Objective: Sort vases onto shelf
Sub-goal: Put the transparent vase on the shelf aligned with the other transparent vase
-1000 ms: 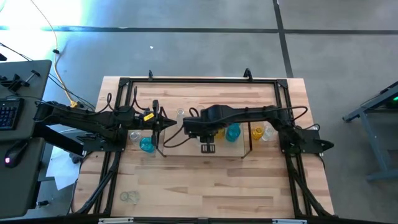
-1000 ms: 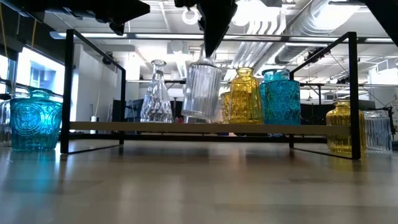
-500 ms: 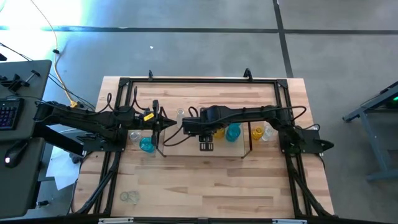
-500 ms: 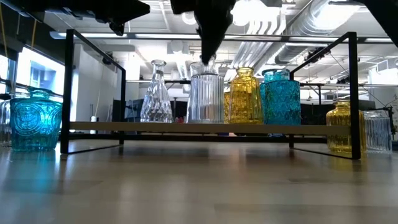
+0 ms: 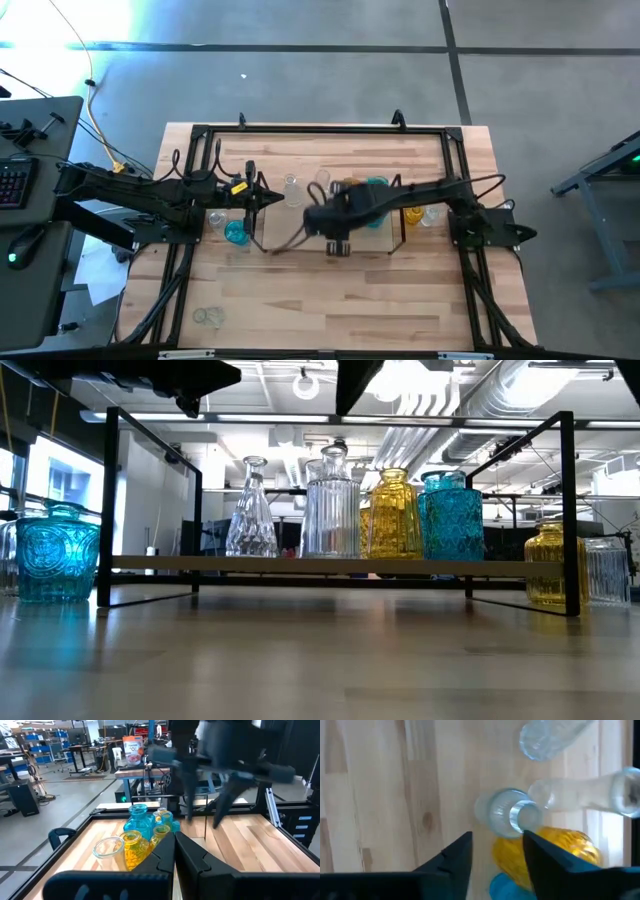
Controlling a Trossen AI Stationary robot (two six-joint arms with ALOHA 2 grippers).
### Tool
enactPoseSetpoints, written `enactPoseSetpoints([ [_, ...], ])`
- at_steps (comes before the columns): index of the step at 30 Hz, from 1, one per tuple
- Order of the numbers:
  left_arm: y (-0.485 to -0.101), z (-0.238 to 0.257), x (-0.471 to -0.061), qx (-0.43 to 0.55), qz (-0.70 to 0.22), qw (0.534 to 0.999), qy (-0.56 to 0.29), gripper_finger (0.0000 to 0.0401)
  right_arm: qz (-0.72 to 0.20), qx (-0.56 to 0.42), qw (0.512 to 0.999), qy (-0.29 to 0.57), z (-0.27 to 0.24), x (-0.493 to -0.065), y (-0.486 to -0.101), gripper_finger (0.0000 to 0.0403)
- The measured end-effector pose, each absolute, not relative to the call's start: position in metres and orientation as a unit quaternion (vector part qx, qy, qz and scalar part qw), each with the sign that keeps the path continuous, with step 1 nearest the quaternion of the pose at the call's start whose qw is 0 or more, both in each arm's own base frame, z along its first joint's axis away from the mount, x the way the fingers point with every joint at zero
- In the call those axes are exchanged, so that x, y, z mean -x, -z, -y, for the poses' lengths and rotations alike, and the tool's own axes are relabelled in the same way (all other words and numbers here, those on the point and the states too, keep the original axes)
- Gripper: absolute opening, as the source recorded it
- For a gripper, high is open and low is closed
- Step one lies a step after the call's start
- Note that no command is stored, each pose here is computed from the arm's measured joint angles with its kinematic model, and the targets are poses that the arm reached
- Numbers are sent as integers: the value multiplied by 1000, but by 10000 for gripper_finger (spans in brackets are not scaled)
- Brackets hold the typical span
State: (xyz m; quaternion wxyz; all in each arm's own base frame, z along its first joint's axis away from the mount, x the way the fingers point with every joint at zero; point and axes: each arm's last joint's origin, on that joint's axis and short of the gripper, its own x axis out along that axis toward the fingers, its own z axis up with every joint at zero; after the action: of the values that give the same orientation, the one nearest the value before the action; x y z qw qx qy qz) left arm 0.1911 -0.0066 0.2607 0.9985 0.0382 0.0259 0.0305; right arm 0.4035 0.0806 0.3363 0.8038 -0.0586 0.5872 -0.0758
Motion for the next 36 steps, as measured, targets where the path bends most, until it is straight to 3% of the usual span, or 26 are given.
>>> enactPoseSetpoints([
  [6,-261,7,-191,-37,-27,999,-31,0,-606,45,794,36,-110,-409,-287,24],
  [8,-261,7,-191,-34,-27,999,-31,0,-607,38,793,35,-111,-411,-270,8],
  [13,-261,7,-191,-30,-26,999,-31,0,-606,22,793,61,-108,-414,-238,25],
  [19,-260,7,-191,-30,-28,999,-31,0,-607,26,784,128,-93,-413,-220,3],
  [36,-259,7,-191,-30,-34,999,-30,0,-577,34,790,202,-66,-420,-219,0],
])
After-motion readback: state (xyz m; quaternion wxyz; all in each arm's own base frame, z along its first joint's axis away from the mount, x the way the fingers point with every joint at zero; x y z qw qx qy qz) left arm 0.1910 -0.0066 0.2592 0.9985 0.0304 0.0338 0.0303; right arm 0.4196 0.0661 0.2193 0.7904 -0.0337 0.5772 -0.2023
